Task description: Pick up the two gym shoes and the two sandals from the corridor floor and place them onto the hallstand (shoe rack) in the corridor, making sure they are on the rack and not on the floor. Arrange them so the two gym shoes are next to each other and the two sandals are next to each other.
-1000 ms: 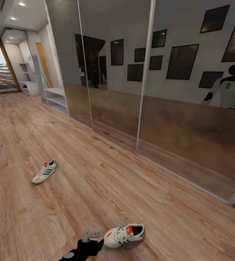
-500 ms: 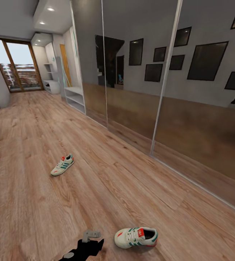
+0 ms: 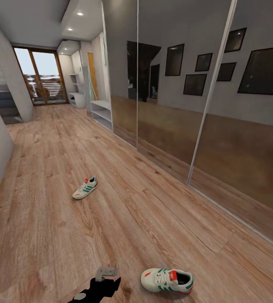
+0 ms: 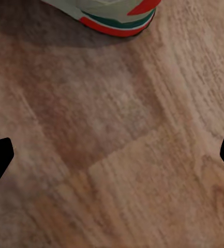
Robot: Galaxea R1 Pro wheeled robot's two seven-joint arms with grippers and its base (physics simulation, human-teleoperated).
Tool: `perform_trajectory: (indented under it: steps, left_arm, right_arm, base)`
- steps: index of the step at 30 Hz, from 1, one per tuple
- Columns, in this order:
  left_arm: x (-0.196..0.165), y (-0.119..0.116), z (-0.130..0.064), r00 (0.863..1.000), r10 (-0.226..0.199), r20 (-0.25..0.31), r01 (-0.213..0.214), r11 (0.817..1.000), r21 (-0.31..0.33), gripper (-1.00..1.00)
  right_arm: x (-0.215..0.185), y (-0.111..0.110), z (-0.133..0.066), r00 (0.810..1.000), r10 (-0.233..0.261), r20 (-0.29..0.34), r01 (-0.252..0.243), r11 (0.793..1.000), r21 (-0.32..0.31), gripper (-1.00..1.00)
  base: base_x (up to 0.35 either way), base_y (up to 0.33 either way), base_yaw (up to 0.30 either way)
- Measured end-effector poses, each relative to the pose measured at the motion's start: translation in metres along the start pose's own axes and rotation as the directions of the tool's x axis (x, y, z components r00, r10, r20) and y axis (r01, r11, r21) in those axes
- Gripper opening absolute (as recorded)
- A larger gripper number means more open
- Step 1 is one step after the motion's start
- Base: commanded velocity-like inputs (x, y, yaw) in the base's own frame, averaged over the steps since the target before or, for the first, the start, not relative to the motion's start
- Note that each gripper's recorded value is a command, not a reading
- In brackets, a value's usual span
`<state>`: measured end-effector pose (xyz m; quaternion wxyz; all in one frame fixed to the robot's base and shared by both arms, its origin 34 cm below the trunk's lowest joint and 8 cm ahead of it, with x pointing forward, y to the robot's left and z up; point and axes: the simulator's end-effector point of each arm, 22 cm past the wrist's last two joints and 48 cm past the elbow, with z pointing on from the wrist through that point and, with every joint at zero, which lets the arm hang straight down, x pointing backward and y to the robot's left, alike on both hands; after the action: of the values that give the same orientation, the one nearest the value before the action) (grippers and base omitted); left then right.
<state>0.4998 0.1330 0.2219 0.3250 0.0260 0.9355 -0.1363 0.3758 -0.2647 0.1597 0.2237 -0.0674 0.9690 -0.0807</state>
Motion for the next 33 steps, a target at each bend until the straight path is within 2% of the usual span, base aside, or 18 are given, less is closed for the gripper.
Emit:
perform_trajectory:
  steps: [10, 28, 32, 33]
  left_arm:
    - [0.000, 0.000, 0.000, 1.000, 0.000, 0.000, 0.000, 1.000, 0.000, 1.00]
    - [0.000, 0.000, 0.000, 1.000, 0.000, 0.000, 0.000, 1.000, 0.000, 1.00]
    - [0.000, 0.000, 0.000, 1.000, -0.001, 0.001, 0.001, 1.000, -0.001, 1.00]
    - [-0.001, 0.000, 0.000, 1.000, -0.002, 0.002, 0.002, 1.000, -0.001, 1.00]
  right_arm:
    - [0.000, 0.000, 0.000, 1.000, 0.000, 0.000, 0.000, 1.000, 0.000, 1.00]
    - [0.000, 0.000, 0.000, 1.000, -0.001, 0.000, 0.001, 1.000, 0.000, 1.00]
    - [-0.005, -0.007, 0.001, 1.000, -0.003, 0.014, 0.003, 1.000, 0.015, 1.00]
    - [-0.006, -0.020, 0.003, 1.000, -0.005, 0.019, 0.005, 0.999, 0.034, 1.00]
  base:
    - [0.092, -0.104, 0.018]
    - [0.010, -0.011, 0.002]
    - [0.000, 0.000, 0.000]
    - [0.000, 0.000, 0.000]
